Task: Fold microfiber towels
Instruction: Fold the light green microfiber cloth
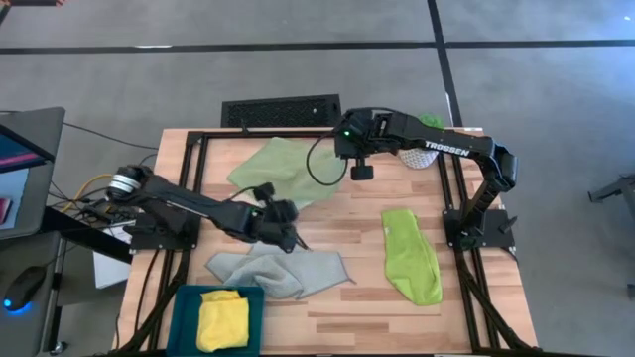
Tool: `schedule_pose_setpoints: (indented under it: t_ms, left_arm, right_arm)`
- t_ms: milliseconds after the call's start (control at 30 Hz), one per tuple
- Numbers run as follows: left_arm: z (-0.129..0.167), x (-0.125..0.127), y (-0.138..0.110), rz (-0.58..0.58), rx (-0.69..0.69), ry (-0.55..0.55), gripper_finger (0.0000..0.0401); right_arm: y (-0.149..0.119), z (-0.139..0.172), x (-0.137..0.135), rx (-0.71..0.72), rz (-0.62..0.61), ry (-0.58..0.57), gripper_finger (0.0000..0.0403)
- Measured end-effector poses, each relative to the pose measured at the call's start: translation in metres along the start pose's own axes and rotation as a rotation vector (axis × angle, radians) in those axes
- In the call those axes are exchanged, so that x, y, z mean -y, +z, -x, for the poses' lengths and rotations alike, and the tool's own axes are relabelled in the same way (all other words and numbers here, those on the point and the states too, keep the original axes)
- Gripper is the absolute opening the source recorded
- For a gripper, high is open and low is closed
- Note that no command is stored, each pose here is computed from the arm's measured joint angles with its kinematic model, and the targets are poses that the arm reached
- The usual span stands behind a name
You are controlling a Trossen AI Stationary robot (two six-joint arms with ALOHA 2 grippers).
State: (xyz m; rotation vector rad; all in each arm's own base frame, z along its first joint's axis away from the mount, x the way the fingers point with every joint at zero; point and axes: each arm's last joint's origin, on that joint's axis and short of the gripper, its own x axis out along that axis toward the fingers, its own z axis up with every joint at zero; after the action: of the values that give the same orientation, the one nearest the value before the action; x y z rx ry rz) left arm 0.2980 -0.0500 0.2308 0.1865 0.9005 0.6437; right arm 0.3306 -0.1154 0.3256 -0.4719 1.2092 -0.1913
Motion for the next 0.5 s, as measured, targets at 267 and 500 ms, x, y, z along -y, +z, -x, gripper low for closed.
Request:
schedule_pose_setpoints:
  t_ms: [267,500]
  left_arm:
    - [0.036,-0.048,-0.003,0.203,0.104,0.236,0.0]
    - [0.057,-0.091,0.0,0.252,0.214,0.425,0.0]
  right_arm:
    - [-0.002,0.0,-0.001,-0.011,0.126,0.019,0.0008]
    - [-0.003,0.0,0.001,-0.021,0.184,0.006,0.0008]
